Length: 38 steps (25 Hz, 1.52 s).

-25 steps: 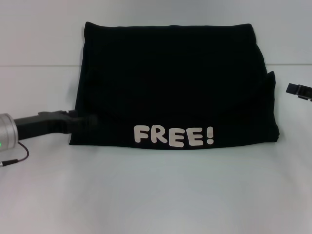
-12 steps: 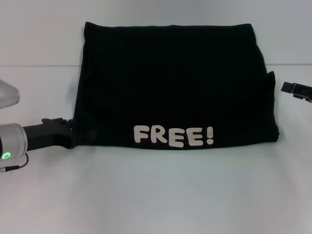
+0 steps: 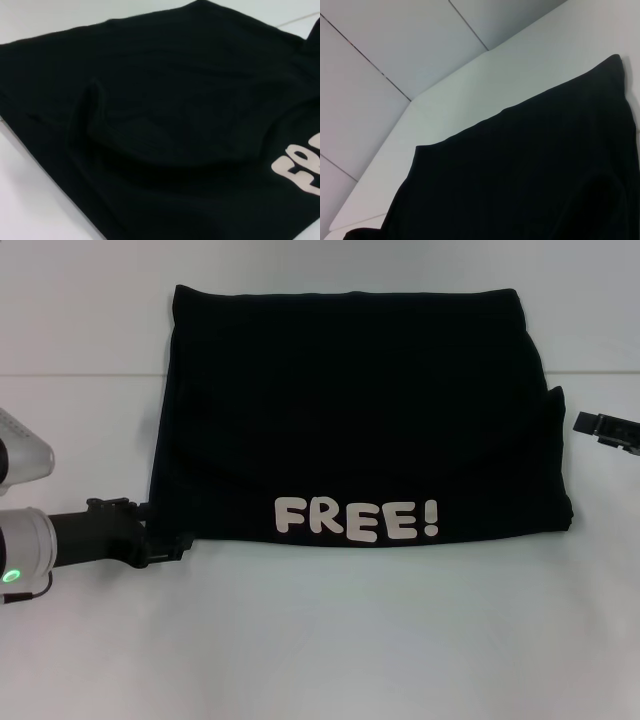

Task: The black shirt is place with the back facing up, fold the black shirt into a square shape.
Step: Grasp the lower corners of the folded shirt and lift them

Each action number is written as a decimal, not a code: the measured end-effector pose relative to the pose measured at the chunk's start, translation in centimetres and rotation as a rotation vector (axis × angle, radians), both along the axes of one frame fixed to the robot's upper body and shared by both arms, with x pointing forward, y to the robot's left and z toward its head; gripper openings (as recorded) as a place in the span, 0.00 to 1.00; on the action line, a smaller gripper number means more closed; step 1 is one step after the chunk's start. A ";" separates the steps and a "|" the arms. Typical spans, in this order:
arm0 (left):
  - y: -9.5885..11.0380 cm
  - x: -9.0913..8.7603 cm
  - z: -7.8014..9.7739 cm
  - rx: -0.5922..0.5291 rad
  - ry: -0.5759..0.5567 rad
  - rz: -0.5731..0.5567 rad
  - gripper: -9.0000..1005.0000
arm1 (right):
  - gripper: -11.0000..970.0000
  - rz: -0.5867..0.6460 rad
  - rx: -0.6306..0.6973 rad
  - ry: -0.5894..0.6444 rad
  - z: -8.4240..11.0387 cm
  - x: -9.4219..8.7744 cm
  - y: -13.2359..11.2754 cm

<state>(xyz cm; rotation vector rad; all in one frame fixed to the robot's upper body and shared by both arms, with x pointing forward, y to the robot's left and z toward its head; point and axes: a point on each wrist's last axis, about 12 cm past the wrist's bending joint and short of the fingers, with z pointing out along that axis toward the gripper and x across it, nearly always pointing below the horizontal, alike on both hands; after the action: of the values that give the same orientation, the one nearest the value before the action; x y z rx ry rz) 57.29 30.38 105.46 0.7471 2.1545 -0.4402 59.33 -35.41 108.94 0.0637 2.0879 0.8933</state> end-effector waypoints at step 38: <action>0.2 -0.1 0.7 0.022 -0.004 -0.021 0.01 | 0.60 0.092 -0.123 0.152 -0.6 -0.2 -0.1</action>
<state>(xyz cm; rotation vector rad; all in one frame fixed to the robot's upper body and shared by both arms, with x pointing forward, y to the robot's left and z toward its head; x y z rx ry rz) 57.19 30.55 106.16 0.7831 2.1528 -0.4266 59.12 -35.49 108.33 -0.0305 2.2988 0.8340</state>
